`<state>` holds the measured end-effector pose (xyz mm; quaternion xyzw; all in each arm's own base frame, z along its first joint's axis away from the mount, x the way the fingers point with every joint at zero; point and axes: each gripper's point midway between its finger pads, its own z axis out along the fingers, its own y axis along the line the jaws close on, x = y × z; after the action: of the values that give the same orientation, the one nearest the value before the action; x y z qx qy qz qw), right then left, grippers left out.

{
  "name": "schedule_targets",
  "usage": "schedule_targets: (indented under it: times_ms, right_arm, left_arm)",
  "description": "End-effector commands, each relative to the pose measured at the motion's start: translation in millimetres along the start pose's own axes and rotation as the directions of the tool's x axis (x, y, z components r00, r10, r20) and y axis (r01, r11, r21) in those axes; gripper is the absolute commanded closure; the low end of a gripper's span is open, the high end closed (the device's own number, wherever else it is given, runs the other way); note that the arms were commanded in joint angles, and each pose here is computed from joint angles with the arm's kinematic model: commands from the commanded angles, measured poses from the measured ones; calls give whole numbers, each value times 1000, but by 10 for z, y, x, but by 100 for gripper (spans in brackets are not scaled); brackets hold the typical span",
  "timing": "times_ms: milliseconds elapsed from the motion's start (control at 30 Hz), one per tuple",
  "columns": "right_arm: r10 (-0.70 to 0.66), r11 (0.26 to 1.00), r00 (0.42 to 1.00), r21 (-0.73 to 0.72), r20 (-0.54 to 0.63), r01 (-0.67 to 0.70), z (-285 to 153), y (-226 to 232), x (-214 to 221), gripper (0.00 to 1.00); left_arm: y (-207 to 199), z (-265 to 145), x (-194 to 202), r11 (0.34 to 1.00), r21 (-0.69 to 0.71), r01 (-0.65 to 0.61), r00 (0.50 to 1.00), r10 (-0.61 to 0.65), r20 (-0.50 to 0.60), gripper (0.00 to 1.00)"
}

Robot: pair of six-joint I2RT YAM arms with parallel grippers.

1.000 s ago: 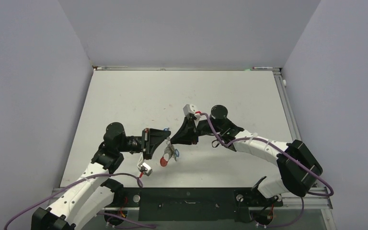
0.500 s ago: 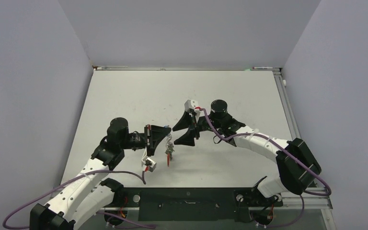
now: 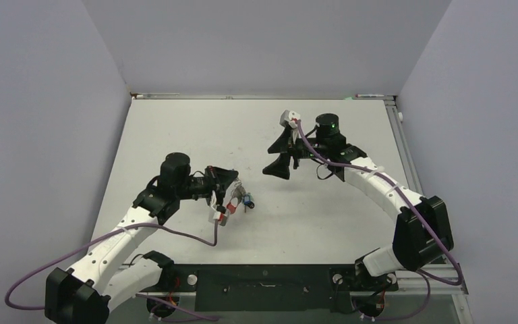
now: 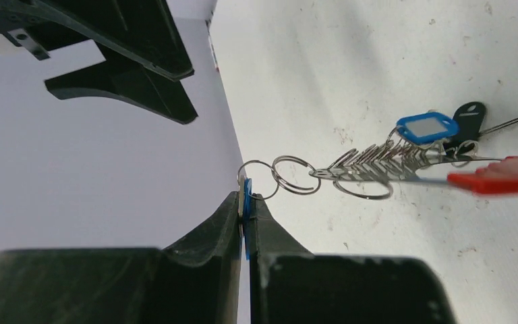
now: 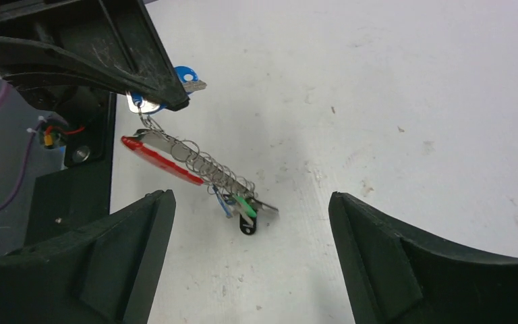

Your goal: Remove the keys from the keyring

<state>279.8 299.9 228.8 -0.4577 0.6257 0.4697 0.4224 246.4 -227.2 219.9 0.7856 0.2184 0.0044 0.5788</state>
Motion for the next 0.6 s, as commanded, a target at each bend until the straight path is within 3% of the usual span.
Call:
schedule_targets:
  times_ms: [0, 333, 433, 567]
  right_arm:
    - [50, 995, 992, 91, -114, -40, -199, -284, 93, 12]
    - [211, 966, 924, 212, -320, -147, -663, -776, 206, 1]
    - [220, 966, 920, 207, -325, -157, -761, -870, 198, 7]
    - [199, 974, 938, 161, -285, -157, -716, -846, 103, 7]
  left_arm:
    - [202, -15, 72, 998, 13, 57, 996, -57, -63, 100]
    - [248, -5, 203, 941, 120, 316, 931, -283, -231, 100]
    - [257, -26, 211, 914, 125, 386, 900, -343, -270, 100]
    - [191, -44, 261, 852, 143, 504, 828, -429, -360, 100]
